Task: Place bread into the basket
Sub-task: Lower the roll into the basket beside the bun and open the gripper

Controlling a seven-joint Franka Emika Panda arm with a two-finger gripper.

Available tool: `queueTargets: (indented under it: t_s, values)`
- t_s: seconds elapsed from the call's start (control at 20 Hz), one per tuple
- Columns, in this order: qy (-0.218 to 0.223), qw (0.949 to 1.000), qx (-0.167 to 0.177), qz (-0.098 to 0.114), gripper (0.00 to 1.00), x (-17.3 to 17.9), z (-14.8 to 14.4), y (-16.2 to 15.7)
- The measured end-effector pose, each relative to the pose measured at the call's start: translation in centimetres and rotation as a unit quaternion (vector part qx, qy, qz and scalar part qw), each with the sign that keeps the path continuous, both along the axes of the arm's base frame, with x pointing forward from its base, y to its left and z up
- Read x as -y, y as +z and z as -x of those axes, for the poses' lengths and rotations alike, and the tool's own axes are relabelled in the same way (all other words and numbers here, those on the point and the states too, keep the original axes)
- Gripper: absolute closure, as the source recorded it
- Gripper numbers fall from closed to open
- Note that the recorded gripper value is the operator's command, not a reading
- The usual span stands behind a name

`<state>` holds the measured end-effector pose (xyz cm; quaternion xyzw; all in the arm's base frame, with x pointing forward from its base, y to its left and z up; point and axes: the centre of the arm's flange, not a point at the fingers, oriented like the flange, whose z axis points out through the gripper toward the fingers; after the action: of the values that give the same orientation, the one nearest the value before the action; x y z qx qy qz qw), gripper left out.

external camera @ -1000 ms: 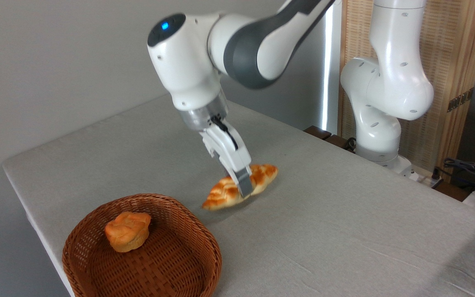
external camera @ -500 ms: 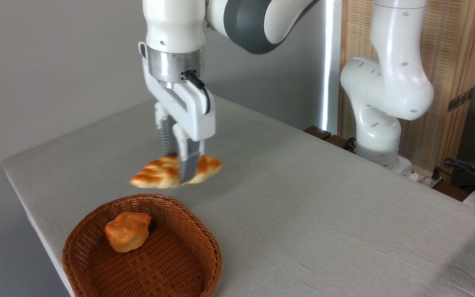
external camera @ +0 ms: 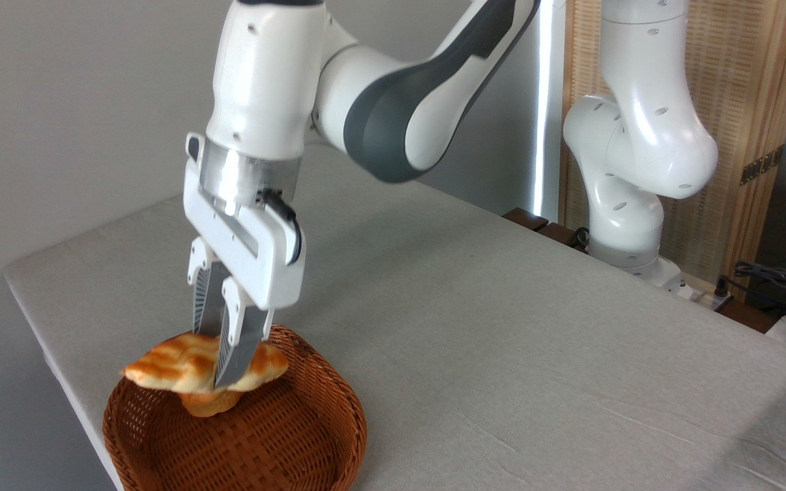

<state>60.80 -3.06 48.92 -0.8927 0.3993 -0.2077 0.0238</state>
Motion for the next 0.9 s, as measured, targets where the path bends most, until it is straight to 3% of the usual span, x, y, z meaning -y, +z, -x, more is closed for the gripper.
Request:
queueTargets:
  t_s: [0.2,0.9]
  values:
    - [0.001,1.0000,-0.009,-0.004,0.00,0.1,-0.6,-1.7]
    - [0.002,0.9998,-0.017,-0.005,0.00,-0.1,-0.9,-2.8]
